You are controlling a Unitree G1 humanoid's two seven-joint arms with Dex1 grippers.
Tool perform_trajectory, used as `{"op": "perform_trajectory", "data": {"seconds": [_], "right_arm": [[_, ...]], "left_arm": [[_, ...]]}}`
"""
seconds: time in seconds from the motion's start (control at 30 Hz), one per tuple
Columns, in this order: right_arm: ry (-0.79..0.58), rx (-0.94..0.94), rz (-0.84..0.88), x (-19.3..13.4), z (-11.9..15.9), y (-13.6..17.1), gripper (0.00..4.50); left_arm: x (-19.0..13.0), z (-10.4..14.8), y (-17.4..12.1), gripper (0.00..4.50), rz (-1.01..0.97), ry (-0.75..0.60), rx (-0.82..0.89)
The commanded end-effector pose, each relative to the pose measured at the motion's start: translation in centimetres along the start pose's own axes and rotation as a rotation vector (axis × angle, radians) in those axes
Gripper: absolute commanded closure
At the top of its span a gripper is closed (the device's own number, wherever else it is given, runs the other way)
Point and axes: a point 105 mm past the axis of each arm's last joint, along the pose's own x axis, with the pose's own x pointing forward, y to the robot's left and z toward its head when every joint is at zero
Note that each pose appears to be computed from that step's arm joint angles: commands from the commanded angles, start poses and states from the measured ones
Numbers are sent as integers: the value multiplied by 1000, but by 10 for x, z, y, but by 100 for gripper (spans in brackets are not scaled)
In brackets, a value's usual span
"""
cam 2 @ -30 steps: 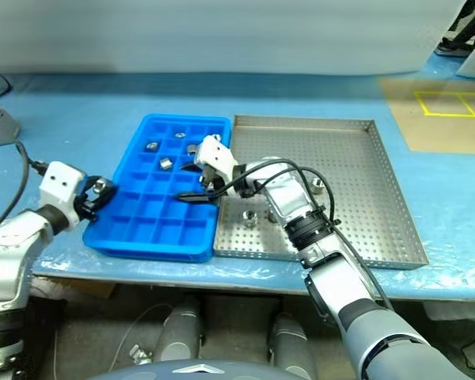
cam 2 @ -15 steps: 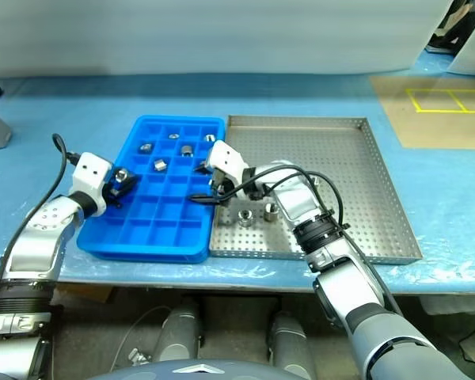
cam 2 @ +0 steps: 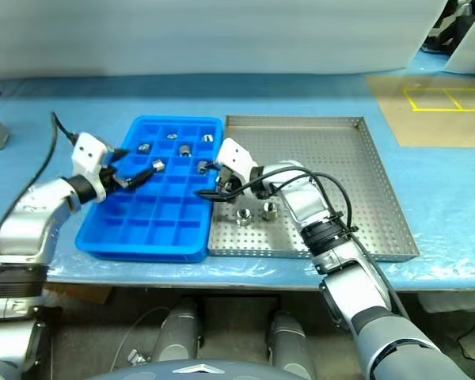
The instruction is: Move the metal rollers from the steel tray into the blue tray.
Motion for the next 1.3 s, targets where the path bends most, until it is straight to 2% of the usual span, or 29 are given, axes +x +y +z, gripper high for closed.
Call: {"op": "perform_trajectory", "data": {"seconds": [0.03, 0.17, 0.3, 0.53, 0.63, 0.73, 0.87, 1.07, 1.3], "right_arm": [[-42, -25, -73, -35, 16, -17, 82], [-8, 3, -139, -65, 9, -21, 82], [74, 45, -314, -102, -16, -30, 82], [114, 91, -423, -116, -30, -11, 82], [144, 118, -465, -122, -40, -2, 82], [163, 127, -485, -126, -45, 4, 82], [175, 143, -502, -127, -50, 9, 82], [171, 150, -514, -120, -53, 10, 82], [181, 150, -522, -119, -57, 10, 82]], "left_arm": [[3, 10, -35, 5, -224, 22, 64], [17, 11, -54, 5, -349, 26, 68], [54, 29, -82, 5, -475, -43, 107], [101, 55, -109, 5, -646, -126, 217], [105, 36, -121, 5, -812, -8, 256], [97, 15, -119, 5, -944, 138, 315], [97, 0, -103, 5, -966, 351, 399], [102, 3, -119, 5, -1030, 391, 435], [94, -18, -138, 5, -1109, 425, 487]]}}
